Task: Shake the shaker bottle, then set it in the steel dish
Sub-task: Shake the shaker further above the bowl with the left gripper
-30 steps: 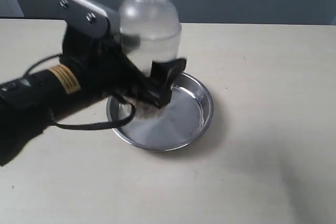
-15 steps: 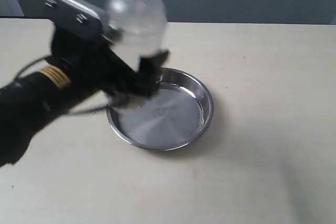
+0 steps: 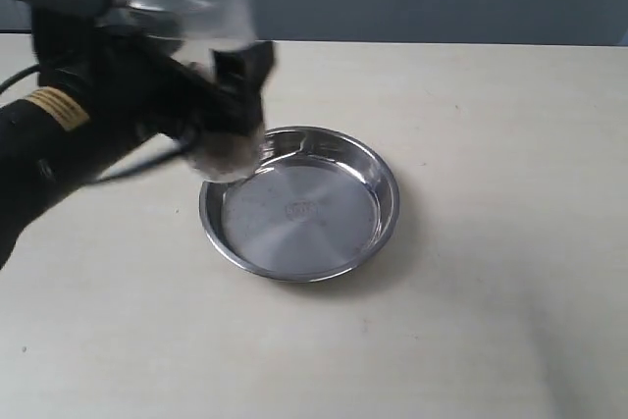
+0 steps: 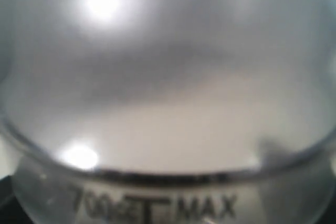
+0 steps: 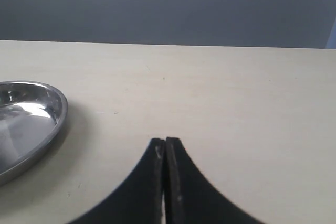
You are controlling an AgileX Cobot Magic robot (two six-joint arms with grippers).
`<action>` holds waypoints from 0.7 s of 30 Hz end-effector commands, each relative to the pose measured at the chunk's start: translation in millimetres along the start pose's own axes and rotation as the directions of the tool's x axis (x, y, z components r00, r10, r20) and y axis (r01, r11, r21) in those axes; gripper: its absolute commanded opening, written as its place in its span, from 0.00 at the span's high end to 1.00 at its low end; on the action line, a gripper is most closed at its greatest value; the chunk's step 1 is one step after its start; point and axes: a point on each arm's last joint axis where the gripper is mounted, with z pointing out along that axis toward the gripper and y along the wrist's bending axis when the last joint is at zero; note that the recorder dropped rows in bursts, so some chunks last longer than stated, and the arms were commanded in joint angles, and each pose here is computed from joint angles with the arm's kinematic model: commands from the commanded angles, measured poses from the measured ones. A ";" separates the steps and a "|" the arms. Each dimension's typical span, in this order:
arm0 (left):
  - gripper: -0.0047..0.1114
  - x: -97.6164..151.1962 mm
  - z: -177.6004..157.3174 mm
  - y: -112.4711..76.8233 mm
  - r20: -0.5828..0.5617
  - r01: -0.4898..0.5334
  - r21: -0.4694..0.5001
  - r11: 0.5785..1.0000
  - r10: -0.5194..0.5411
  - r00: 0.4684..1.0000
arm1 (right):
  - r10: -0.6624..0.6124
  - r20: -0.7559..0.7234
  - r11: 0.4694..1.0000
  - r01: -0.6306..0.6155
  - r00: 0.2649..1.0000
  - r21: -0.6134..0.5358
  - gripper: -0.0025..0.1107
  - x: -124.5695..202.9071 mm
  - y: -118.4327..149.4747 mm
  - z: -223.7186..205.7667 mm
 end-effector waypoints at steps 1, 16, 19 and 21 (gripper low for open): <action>0.96 -8.7 -0.2 13.6 0.059 0.099 -0.126 0.987 -0.093 0.994 | -0.002 0.016 1.000 0.002 1.000 -0.003 0.98 -1.0 0.1 -0.2; 0.96 -24.6 0.4 -4.5 0.246 -0.050 -0.044 0.998 0.059 0.967 | -0.003 0.016 1.000 0.003 1.000 -0.002 0.98 -1.0 0.1 -0.2; 0.96 -59.9 -16.2 -6.6 0.412 -0.004 -0.035 0.999 0.018 0.911 | -0.003 0.016 1.000 0.003 1.000 -0.002 0.98 -1.0 0.1 -0.2; 0.96 -40.7 -6.9 -10.9 0.252 -0.009 0.010 1.000 0.006 0.968 | -0.003 0.016 1.000 0.003 1.000 -0.002 0.98 -1.0 0.1 -0.2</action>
